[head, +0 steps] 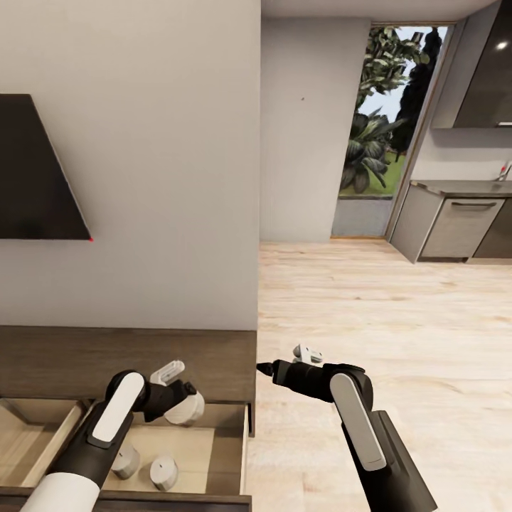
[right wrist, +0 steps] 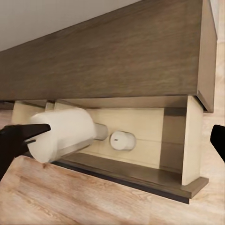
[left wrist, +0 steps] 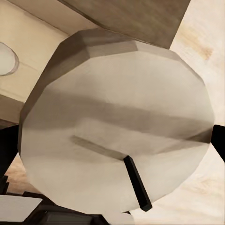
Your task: Place each of the two pumpkins and all three candles from the living room inside a cabinet in the living room (use any cabinet), then make sure every cabinet is closed, and position the cauldron so it is next to a table in the living room.
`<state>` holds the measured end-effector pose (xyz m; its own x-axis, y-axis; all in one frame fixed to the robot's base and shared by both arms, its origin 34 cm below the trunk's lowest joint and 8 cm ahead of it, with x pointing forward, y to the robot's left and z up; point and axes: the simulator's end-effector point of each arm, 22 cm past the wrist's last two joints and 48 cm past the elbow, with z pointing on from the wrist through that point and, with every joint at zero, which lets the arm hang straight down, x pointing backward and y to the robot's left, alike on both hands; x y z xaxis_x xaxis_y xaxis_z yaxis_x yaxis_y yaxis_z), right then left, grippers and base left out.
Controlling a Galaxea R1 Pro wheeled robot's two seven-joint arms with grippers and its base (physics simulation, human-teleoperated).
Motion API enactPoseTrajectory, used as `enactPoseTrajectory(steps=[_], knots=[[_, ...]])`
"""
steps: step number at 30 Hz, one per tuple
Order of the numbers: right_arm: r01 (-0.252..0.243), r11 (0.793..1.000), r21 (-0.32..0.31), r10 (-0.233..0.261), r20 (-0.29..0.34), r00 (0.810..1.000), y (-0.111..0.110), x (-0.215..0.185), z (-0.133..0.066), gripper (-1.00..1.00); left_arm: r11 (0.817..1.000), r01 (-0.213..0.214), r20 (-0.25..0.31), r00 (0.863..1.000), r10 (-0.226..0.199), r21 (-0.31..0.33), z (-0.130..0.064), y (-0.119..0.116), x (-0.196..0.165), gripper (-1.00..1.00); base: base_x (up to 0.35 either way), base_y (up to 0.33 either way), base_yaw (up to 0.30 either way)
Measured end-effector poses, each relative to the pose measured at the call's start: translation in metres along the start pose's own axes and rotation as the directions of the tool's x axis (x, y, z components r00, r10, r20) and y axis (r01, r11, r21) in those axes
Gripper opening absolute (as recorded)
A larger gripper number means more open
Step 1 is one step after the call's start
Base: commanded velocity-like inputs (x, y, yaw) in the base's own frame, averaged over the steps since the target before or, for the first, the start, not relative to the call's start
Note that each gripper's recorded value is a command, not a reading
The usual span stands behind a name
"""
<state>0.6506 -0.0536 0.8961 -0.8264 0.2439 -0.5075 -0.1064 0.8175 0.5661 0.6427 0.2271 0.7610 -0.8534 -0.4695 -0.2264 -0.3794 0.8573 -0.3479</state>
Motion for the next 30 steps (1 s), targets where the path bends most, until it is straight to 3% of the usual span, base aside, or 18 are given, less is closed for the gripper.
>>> enactPoseTrajectory(steps=[13,23,30], knots=[[-0.002,1.0,-0.002,0.002,-0.002,1.0,-0.002,0.0,-0.001,1.0,0.999,0.034,-0.038,0.999,-0.035,-0.031,0.015,0.014,0.015,-1.0,-0.078,-0.017,0.0],[-0.003,1.0,-0.003,0.003,-0.001,1.0,-0.001,0.0,-0.001,1.0,0.999,0.031,-0.036,0.999,-0.032,-0.031,0.015,0.012,0.016,-1.0,-0.008,-0.006,0.0],[-0.002,1.0,-0.002,0.002,-0.001,1.0,-0.007,0.005,0.006,1.0,0.998,0.047,-0.009,0.999,-0.047,-0.035,0.026,0.015,0.013,-1.0,0.0,0.0,0.0]])
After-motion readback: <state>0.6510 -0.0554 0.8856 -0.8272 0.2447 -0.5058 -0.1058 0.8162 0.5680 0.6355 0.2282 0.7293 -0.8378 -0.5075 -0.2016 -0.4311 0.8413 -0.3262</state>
